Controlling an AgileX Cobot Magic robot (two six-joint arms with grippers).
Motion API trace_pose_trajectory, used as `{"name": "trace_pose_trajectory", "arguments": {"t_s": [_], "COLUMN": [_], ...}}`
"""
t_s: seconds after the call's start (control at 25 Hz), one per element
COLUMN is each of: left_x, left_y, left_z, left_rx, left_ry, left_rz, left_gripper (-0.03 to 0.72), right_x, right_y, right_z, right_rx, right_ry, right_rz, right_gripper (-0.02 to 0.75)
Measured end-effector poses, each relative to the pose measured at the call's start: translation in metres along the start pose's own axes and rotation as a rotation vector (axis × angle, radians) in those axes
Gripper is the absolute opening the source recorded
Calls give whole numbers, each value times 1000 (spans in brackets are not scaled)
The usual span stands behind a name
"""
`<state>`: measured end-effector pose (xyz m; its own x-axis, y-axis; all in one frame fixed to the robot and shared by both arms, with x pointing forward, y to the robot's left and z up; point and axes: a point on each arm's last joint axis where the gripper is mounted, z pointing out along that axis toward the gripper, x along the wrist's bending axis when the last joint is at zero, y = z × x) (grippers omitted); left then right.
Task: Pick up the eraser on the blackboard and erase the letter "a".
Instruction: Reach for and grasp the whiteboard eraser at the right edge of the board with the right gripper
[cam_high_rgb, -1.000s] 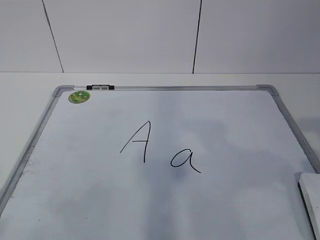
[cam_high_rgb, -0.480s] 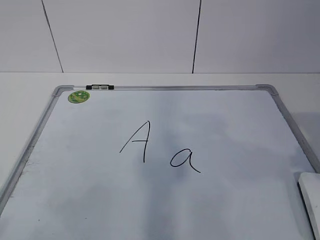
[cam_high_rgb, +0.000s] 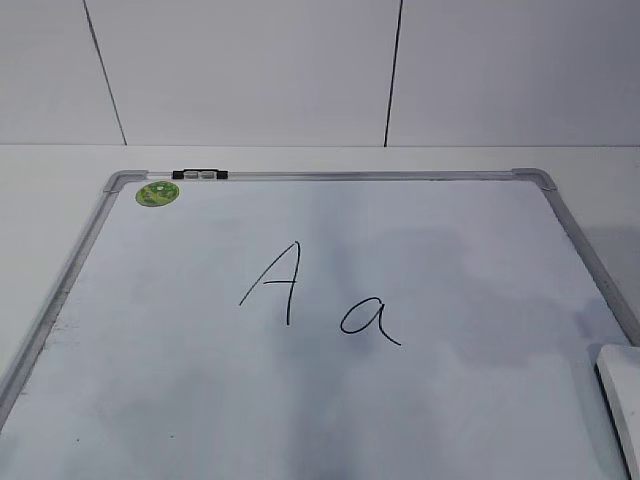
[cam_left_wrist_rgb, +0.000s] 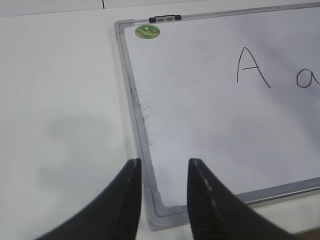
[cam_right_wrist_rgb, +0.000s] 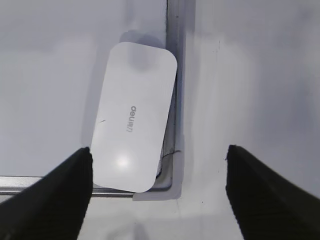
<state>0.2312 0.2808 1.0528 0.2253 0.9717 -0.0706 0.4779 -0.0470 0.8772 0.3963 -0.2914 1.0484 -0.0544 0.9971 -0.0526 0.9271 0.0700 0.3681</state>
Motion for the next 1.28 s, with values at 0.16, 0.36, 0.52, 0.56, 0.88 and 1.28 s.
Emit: {"name": "trace_pose_trajectory", "arguments": {"t_s": [0.16, 0.36, 0.52, 0.56, 0.88, 1.28], "left_x": [0, 0, -2, -2, -2, -2], "left_y": [0, 0, 0, 0, 0, 0], "left_z": [0, 0, 0, 0, 0, 0], "left_rx": [0, 0, -5, -4, -5, -6], "left_ry": [0, -2, -25, -25, -26, -27], "left_rz": [0, -1, -7, -7, -7, -8], "left_gripper": [239, 239, 239, 239, 239, 239], "right_x": [0, 5, 9, 9, 11, 15], "right_y": [3, 6, 7, 7, 11, 17], "right_z": [10, 21, 28, 29, 39, 64], "right_rx": [50, 133, 185, 188, 228, 307], "right_ry": [-3, 34, 59, 61, 60, 75], "right_rz": [4, 135, 235, 248, 271, 288], "right_gripper": [666, 666, 666, 666, 666, 666]}}
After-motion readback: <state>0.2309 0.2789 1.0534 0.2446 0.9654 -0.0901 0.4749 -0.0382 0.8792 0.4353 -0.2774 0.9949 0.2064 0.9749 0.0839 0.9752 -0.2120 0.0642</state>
